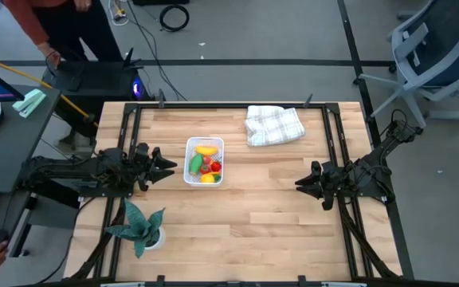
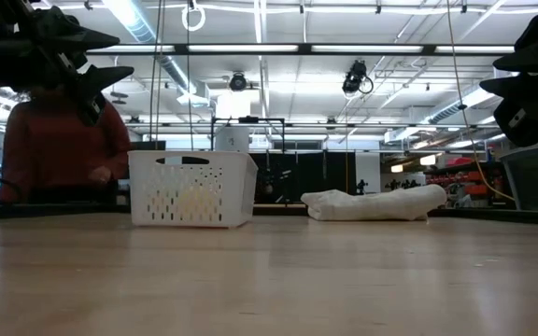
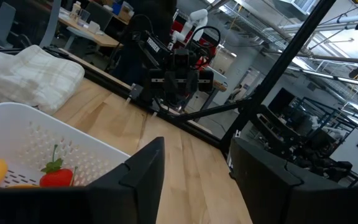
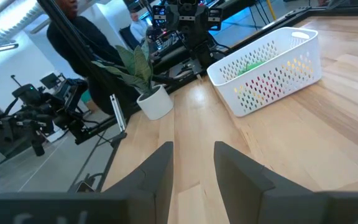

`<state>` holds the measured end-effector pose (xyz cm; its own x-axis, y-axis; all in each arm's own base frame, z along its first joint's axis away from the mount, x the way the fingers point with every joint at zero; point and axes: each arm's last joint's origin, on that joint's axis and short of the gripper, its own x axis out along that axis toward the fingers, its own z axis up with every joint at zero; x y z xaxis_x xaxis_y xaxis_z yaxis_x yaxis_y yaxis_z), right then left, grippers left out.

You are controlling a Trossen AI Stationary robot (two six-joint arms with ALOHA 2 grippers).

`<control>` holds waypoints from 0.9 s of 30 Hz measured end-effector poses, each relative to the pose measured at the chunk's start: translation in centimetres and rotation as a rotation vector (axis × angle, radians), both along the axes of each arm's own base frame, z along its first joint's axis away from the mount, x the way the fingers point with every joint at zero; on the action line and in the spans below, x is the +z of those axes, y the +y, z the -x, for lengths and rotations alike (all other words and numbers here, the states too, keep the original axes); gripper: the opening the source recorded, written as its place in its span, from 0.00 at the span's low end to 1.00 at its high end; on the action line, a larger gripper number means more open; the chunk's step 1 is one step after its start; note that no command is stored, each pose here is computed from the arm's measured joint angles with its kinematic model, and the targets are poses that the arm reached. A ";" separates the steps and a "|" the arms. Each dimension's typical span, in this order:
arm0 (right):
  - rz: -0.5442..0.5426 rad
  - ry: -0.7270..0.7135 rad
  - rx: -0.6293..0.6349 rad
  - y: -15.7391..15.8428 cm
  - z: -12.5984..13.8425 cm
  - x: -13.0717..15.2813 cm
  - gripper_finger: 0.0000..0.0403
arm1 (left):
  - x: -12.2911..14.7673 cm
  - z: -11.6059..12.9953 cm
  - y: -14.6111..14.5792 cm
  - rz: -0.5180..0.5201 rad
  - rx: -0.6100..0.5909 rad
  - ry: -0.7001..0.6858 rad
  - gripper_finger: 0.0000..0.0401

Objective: Pick and placing Produce into tupperware
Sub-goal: Return to Home Position

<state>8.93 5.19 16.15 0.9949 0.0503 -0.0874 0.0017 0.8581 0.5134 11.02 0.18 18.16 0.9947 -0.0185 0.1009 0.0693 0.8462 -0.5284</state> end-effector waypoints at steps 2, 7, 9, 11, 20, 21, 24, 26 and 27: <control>0.000 0.000 0.000 0.0 0.0 0.0 0.31 | 0.0 0.0 0.0 -0.001 0.000 0.000 0.47; 0.000 0.000 0.000 0.0 0.0 0.0 0.31 | 0.0 0.0 0.0 0.000 0.000 0.000 0.47; 0.000 0.000 0.000 0.0 0.0 0.0 0.31 | 0.0 0.0 0.0 -0.001 0.000 0.000 0.48; 0.000 0.000 0.000 0.0 0.0 0.0 0.31 | 0.0 0.0 0.0 0.000 0.000 0.000 0.48; 0.000 0.000 0.000 0.0 0.0 0.0 0.31 | 0.0 0.0 0.0 0.000 0.000 0.000 0.46; 0.000 0.000 0.000 0.0 0.0 0.0 0.31 | 0.0 0.0 0.0 0.000 0.000 0.000 0.46; 0.000 0.000 0.000 0.0 0.0 0.0 0.31 | 0.0 0.0 0.0 0.000 0.000 0.000 0.47; 0.000 0.000 0.000 0.0 0.0 0.0 0.31 | 0.0 0.0 0.0 0.000 0.000 0.000 0.48; 0.000 0.000 0.000 0.0 0.0 0.0 0.31 | 0.0 0.0 0.0 0.000 0.000 0.000 0.48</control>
<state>8.93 5.19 16.15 0.9949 0.0501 -0.0876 0.0020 0.8582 0.5132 11.02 0.18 18.15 0.9948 -0.0184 0.1006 0.0691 0.8461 -0.5285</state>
